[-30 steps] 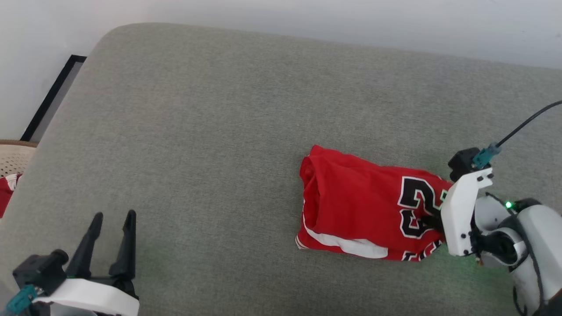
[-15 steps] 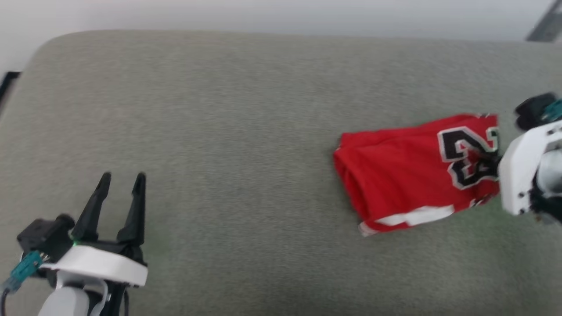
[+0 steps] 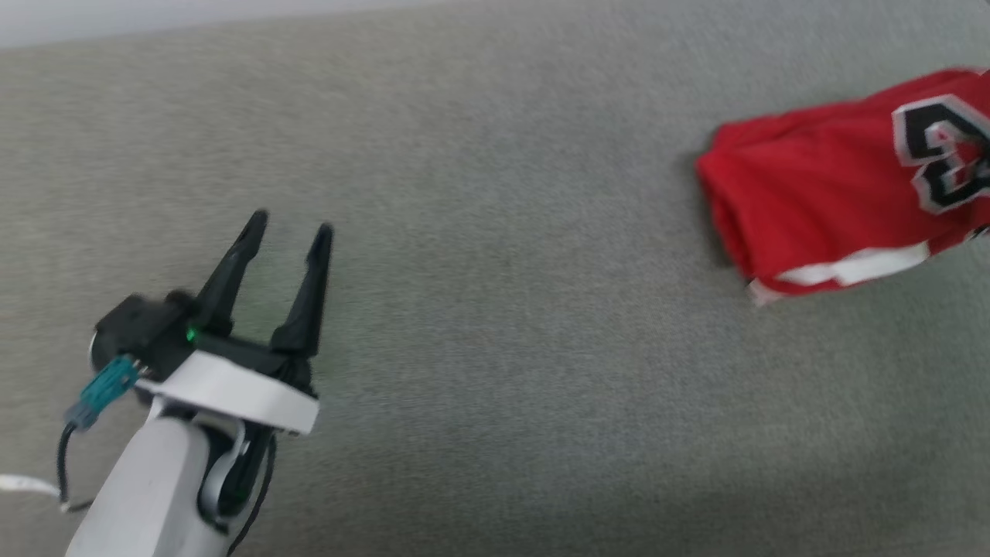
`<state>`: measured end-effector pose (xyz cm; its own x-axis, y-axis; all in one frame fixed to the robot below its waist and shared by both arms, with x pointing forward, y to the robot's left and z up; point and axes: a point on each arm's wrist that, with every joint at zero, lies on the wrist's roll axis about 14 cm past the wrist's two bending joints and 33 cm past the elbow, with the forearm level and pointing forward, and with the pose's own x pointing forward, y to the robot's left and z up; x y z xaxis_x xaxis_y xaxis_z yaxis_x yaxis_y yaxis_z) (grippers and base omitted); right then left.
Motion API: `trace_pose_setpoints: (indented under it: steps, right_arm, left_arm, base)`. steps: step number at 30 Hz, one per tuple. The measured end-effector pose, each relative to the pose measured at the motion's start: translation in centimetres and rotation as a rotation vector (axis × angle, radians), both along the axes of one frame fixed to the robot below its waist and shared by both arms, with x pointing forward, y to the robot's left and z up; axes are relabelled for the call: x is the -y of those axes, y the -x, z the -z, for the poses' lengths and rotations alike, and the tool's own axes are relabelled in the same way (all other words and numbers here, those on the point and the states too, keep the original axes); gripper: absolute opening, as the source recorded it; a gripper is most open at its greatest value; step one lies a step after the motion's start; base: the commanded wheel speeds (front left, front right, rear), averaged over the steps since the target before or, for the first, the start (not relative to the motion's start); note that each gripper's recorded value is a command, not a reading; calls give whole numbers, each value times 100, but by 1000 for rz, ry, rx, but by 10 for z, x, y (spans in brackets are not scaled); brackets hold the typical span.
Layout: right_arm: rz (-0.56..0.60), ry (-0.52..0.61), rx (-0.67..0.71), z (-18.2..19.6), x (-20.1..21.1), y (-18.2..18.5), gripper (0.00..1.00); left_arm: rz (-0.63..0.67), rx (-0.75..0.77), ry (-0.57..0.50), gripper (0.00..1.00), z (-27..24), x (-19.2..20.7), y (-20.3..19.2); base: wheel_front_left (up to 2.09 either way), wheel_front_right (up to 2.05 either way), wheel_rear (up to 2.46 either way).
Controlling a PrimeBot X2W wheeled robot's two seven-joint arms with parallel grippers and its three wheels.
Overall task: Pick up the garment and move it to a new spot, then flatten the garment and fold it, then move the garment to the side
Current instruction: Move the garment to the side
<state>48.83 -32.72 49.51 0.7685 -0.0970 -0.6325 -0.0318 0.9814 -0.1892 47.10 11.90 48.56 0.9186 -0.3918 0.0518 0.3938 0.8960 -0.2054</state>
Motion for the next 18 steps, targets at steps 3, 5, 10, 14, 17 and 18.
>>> trace_pose_setpoints:
  steps: [3,5,10,14,17,18]
  right_arm:
    - [64,50,29,-6,31,-3,0]
    - [103,101,39,-8,52,-3,0]
    - [164,183,40,-5,86,-4,0]
    - [184,248,33,3,103,-10,0]
    - [193,282,51,7,111,-19,0]
    - [194,299,54,9,114,-22,0]
  left_arm:
    - [72,4,9,100,4,26,-12]
    - [114,6,14,100,6,41,-18]
    - [197,3,21,100,12,70,-25]
    - [243,2,26,100,16,86,-31]
    - [260,-5,27,100,20,90,-33]
    - [265,-9,25,100,21,91,-34]
  base:
    - [0,0,0]
    - [0,0,0]
    - [0,0,0]
    - [0,0,0]
    - [0,0,0]
    - [0,0,0]
